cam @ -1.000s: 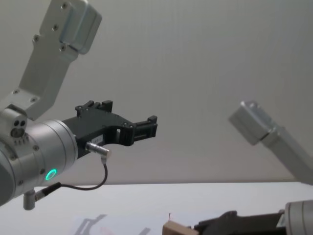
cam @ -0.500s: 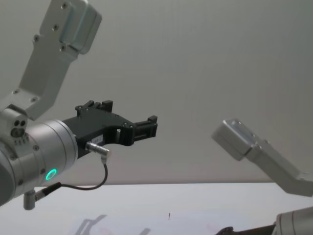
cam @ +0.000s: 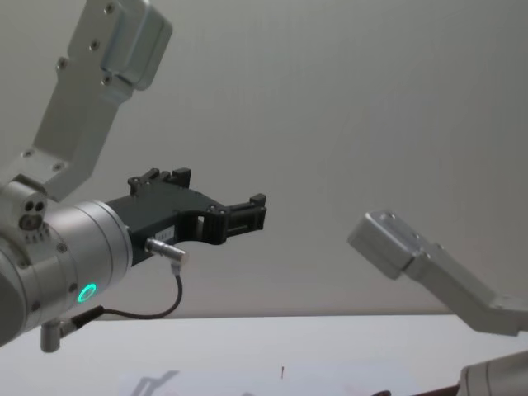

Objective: Use the one hand to pick up the stamp and affix it onto the A4 paper.

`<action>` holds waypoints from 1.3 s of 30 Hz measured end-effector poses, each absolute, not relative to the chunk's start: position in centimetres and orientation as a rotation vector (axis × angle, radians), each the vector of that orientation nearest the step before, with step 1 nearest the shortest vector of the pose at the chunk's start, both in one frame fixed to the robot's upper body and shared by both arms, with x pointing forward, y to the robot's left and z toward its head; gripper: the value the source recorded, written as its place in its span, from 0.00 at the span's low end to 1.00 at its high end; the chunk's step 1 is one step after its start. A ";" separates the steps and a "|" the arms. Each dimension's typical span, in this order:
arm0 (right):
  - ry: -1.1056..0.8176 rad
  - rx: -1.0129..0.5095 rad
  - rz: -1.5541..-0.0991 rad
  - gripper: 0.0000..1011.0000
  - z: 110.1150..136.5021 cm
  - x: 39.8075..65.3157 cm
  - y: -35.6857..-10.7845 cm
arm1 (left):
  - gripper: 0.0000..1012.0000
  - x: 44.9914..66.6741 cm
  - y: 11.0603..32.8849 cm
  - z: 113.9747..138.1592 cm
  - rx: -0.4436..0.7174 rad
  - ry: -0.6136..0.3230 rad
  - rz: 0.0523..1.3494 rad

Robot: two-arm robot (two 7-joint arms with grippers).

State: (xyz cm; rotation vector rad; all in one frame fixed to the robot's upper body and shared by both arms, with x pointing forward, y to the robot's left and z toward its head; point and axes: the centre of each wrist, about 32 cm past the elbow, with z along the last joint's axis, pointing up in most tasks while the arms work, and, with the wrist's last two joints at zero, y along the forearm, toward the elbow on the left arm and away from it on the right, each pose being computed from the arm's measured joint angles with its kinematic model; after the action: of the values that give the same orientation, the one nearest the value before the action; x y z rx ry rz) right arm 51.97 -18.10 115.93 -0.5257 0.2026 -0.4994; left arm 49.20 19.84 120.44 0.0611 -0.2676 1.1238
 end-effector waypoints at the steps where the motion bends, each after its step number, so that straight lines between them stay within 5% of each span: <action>1: 0.203 -0.528 -0.499 0.21 115.9 52.0 -18.1 | 0.99 49.2 19.8 120.4 0.061 -0.268 1.124; 22: 0.083 -0.453 -0.615 0.21 117.6 51.1 -18.8 | 0.99 49.2 19.8 120.4 0.061 -0.268 1.124; 39: 0.005 -0.359 -0.868 0.21 119.7 47.6 -22.2 | 0.99 49.2 19.8 120.4 0.061 -0.268 1.124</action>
State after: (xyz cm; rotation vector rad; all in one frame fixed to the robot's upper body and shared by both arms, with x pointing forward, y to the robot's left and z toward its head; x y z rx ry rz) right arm 47.60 -22.22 119.72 -0.3587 0.0052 -0.8681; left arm 49.20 19.84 120.44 0.0612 -0.2675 1.1238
